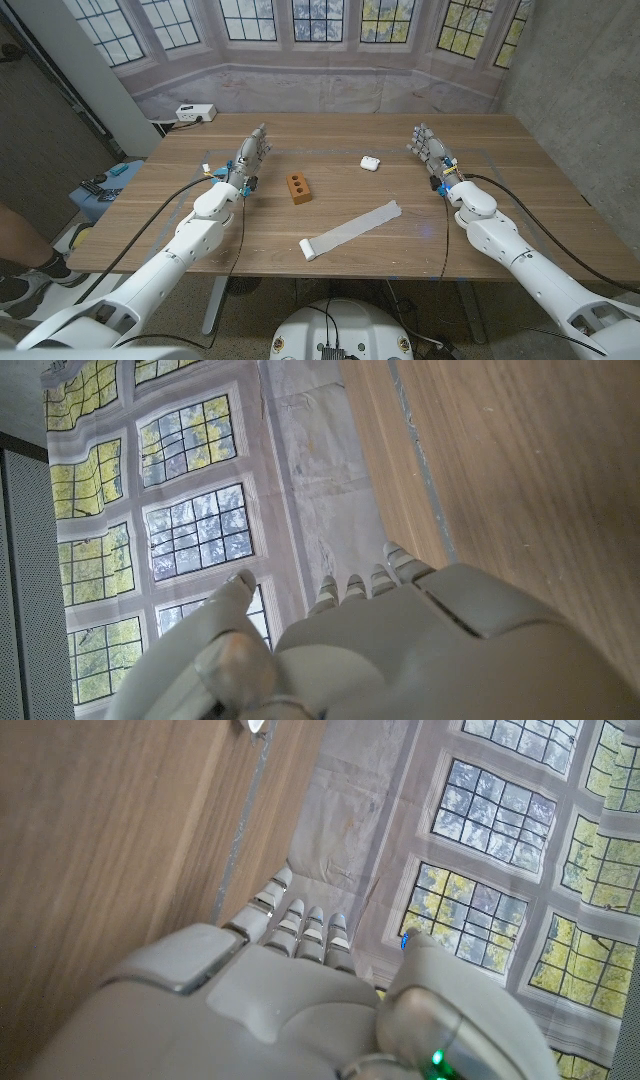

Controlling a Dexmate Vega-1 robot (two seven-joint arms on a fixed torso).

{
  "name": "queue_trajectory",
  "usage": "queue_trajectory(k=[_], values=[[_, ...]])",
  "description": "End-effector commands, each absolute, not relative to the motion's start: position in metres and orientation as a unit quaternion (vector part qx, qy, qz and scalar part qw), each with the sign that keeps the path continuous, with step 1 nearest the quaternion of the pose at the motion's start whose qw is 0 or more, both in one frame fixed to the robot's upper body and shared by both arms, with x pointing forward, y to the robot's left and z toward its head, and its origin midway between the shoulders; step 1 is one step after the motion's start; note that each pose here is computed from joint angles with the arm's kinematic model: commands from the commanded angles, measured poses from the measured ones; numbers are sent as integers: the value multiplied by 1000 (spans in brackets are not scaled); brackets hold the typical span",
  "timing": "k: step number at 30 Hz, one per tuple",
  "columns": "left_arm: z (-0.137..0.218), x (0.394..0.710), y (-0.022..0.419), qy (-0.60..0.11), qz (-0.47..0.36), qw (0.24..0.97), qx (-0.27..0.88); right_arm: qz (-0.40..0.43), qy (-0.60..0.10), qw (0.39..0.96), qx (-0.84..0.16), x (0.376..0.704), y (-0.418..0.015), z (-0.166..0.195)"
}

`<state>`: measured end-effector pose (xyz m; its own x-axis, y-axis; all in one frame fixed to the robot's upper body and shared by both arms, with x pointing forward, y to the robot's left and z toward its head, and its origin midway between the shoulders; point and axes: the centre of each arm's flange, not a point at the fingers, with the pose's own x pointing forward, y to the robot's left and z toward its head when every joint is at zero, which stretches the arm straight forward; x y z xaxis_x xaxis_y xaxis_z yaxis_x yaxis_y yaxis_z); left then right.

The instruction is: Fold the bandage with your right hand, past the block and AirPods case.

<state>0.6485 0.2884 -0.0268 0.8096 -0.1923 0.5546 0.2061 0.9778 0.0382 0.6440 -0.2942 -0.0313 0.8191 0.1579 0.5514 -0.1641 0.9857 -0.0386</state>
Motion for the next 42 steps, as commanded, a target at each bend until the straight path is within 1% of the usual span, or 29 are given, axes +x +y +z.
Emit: queue_trajectory(k=[1, 15, 33, 42], values=[[-26, 643, 286, -285, -112, 952, 4, 67, -293, 954, -14, 629, -292, -32], [-22, 636, 295, -289, -114, 950, 13, 66, -297, 951, -55, 616, -272, -20], [-23, 627, 298, -297, -109, 948, 25, 45, -268, 954, -131, 590, -254, -11], [-27, 627, 299, -298, -110, 948, 21, 21, -256, 946, -199, 574, -247, -7]])
